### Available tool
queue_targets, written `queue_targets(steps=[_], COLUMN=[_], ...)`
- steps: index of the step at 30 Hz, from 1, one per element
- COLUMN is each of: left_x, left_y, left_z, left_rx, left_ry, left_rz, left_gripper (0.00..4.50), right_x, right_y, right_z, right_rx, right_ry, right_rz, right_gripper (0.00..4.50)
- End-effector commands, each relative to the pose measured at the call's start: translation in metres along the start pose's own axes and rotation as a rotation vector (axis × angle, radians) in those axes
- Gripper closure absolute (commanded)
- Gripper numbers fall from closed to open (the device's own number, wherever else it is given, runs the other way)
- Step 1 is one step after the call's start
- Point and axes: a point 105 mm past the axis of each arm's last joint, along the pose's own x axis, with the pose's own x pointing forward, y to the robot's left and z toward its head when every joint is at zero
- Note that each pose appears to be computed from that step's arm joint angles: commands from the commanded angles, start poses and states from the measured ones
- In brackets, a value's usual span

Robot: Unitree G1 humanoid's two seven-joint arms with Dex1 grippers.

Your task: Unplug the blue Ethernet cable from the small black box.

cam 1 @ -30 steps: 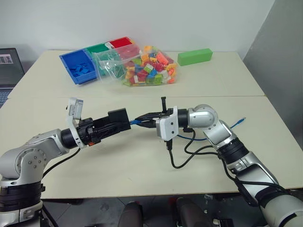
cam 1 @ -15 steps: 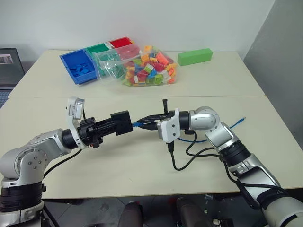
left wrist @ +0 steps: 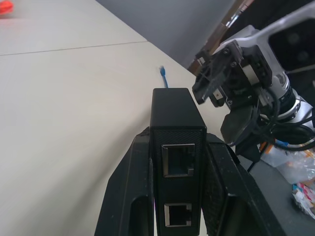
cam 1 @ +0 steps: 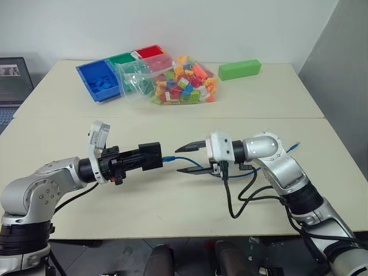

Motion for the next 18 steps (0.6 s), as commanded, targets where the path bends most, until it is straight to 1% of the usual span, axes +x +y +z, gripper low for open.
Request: queue_targets(steps=[1, 3, 6, 10, 13, 18], left_x=[0.003, 0.005, 0.007, 0.008, 0.009, 0.010], left_y=[-0.008, -0.010, -0.011, -0.011, -0.012, -0.014], left_z=[0.009, 0.010, 0.011, 0.013, 0.013, 0.013], left_rx=[0.051, 0.045, 0.043, 0.046, 0.042, 0.036], left_ry=[-0.003, -0.008, -0.011, -0.018, -0.022, -0.022], left_rz=[-0.052, -0.065, -0.076, -0.084, -0.091, -0.103], left_gripper=[3.69, 3.69, 3.69, 3.69, 3.69, 3.69], right_x=[-0.002, -0.001, 0.001, 0.005, 0.008, 0.013], right_y=[-0.002, -0.001, 0.002, 0.003, 0.002, 0.001], right_z=[0.004, 0.002, -0.003, -0.006, -0.003, -0.004], right_rx=[0.240, 0.359, 0.469, 0.539, 0.593, 0.631], right_ry=[-0.069, -0.106, -0.121, -0.138, -0.175, -0.181], right_rz=[-0.047, -0.060, -0.062, -0.070, -0.067, -0.063], right_gripper=[2.14, 2.14, 2.14, 2.14, 2.14, 2.14])
